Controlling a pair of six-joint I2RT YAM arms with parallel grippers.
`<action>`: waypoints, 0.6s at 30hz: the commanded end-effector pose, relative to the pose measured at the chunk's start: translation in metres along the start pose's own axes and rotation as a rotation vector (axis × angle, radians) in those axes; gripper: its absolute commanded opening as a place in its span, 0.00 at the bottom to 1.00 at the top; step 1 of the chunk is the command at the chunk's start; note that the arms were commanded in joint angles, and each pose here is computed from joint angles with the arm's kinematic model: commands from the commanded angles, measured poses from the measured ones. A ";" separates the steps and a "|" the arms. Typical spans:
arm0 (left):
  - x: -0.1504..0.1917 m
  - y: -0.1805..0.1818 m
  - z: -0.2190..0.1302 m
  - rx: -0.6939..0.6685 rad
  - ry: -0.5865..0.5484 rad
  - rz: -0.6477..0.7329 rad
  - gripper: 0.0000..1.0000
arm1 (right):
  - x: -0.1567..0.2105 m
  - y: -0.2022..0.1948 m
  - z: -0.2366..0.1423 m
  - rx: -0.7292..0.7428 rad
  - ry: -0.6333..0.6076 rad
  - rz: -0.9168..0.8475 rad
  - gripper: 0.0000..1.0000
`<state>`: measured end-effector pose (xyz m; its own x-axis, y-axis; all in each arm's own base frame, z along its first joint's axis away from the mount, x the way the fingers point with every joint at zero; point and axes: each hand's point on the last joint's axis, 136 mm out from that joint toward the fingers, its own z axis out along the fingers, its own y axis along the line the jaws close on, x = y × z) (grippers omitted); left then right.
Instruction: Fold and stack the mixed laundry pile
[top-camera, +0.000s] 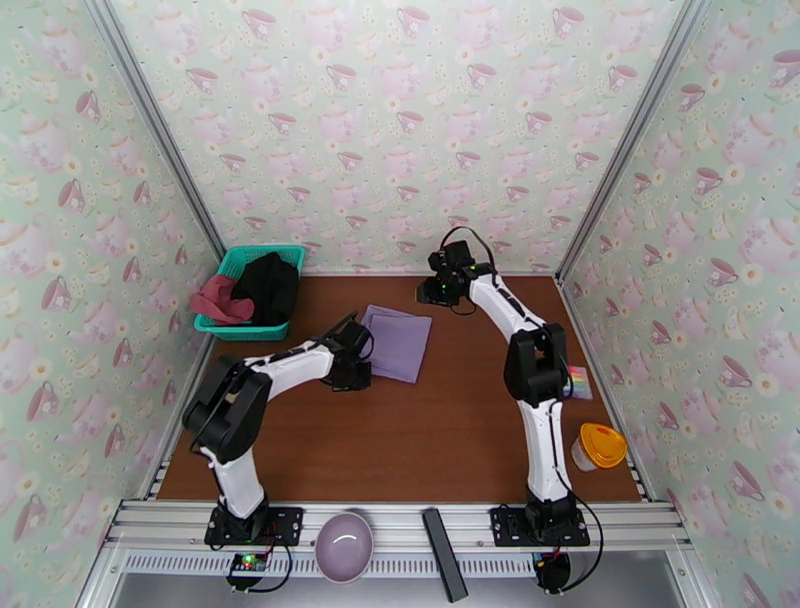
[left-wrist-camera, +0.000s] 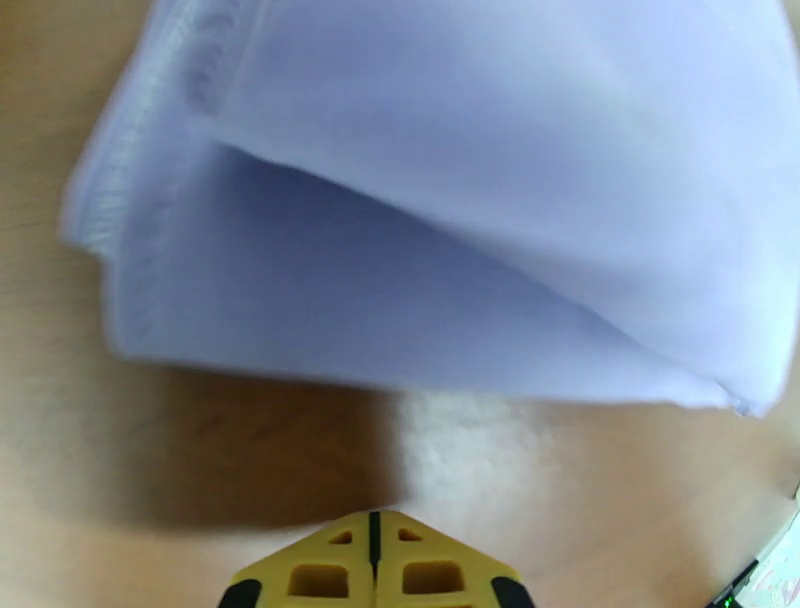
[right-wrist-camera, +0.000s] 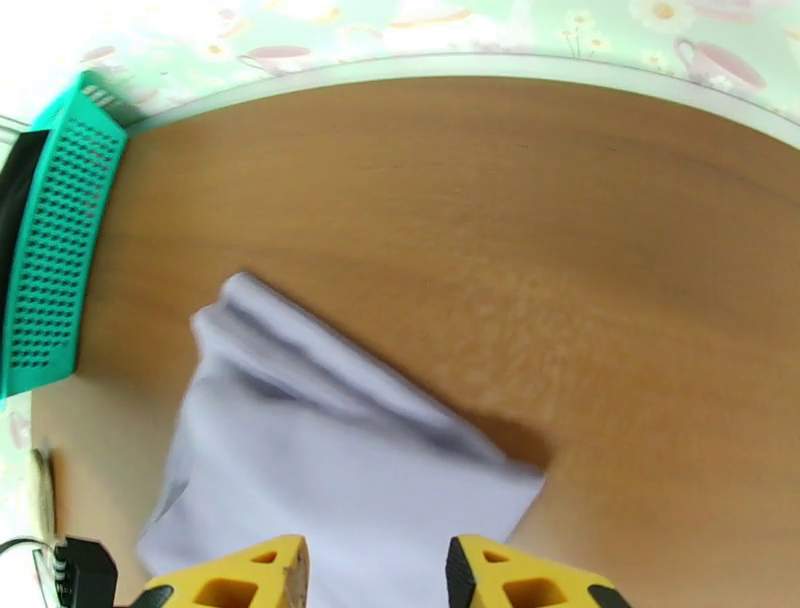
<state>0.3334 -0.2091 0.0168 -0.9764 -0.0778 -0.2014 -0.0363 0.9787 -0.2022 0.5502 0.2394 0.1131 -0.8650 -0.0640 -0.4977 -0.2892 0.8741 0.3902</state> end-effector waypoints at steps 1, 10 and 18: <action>-0.026 -0.002 0.012 -0.033 -0.066 -0.028 0.00 | 0.005 -0.004 0.031 -0.035 0.029 -0.021 0.42; -0.089 0.013 0.029 -0.120 -0.112 -0.041 0.00 | 0.040 -0.024 0.058 -0.015 0.068 0.094 0.40; -0.156 0.017 0.033 -0.120 -0.176 -0.020 0.00 | 0.099 -0.044 0.020 0.105 0.008 0.303 0.41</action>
<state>0.4559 -0.2022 0.0201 -0.9500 -0.1316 -0.2830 -0.0936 0.9851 -0.1440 0.4982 0.2144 0.0308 -0.9219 0.0829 -0.3785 -0.0950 0.8987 0.4282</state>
